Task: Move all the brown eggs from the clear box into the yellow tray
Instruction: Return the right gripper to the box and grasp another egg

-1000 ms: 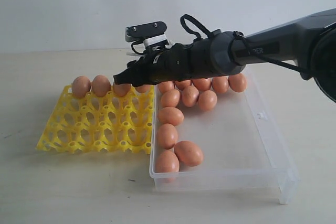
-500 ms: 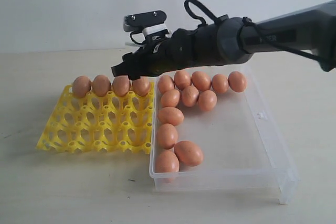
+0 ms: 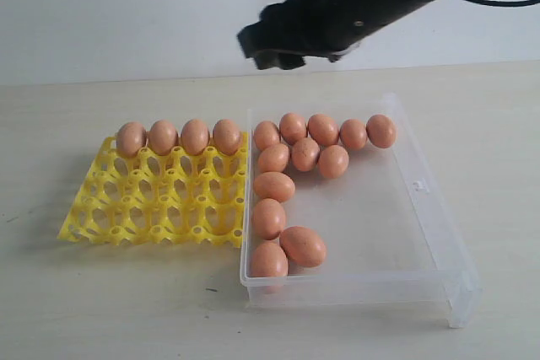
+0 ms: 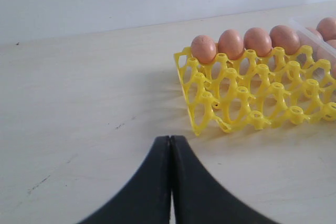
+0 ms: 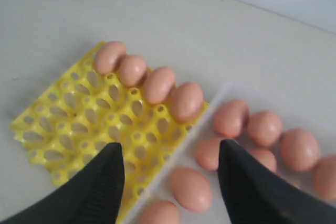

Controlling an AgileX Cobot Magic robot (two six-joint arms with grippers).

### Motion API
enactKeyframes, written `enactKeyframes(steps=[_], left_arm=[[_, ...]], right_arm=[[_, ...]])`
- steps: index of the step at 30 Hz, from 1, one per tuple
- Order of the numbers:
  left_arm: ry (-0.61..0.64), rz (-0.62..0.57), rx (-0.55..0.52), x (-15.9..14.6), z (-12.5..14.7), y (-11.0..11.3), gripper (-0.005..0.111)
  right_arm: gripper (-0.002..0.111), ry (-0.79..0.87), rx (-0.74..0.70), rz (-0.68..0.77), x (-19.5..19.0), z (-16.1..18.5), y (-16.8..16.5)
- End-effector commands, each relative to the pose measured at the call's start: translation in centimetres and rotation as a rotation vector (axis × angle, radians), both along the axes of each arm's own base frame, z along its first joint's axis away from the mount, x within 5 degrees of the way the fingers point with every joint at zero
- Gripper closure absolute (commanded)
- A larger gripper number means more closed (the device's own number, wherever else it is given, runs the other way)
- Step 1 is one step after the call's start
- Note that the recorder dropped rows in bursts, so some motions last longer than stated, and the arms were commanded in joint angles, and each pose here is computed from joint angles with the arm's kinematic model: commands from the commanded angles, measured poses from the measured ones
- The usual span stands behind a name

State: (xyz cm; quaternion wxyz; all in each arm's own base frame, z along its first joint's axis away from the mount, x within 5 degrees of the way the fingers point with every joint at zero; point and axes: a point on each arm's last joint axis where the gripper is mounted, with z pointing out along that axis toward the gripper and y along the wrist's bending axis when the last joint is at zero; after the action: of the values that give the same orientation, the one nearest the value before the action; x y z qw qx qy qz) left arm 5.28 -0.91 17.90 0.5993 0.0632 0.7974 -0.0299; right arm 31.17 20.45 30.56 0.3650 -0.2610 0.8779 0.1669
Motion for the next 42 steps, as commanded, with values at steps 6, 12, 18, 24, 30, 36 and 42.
enactKeyframes(steps=[6, 12, 18, 24, 30, 36, 42], left_arm=[[-0.017, -0.003, 0.001, 0.0, 0.2, 0.0, 0.107], [-0.017, -0.003, 0.001, 0.0, 0.2, 0.0, 0.107], [-0.017, -0.003, 0.001, 0.0, 0.2, 0.0, 0.107], [-0.017, -0.003, 0.001, 0.0, 0.2, 0.0, 0.107], [-0.017, -0.003, 0.001, 0.0, 0.2, 0.0, 0.107], [-0.017, -0.003, 0.001, 0.0, 0.2, 0.0, 0.107], [-0.017, -0.003, 0.001, 0.0, 0.2, 0.0, 0.107]], right_arm=[[0.056, 0.312, -0.052, -0.267, 4.6, -5.6, -6.8], [0.056, 0.330, -0.059, -0.284, 8.5, -8.0, -6.5], [0.056, 0.331, -0.073, -0.312, 12.0, -10.2, -7.0], [0.056, 0.373, -0.092, -0.335, 13.6, -12.6, -7.9], [0.056, 0.370, -0.093, -0.351, 14.9, -14.9, -8.0], [0.056, 0.366, -0.115, -0.362, 16.1, -16.5, -8.5], [0.056, 0.414, -0.135, -0.362, 16.2, -19.0, -8.5]])
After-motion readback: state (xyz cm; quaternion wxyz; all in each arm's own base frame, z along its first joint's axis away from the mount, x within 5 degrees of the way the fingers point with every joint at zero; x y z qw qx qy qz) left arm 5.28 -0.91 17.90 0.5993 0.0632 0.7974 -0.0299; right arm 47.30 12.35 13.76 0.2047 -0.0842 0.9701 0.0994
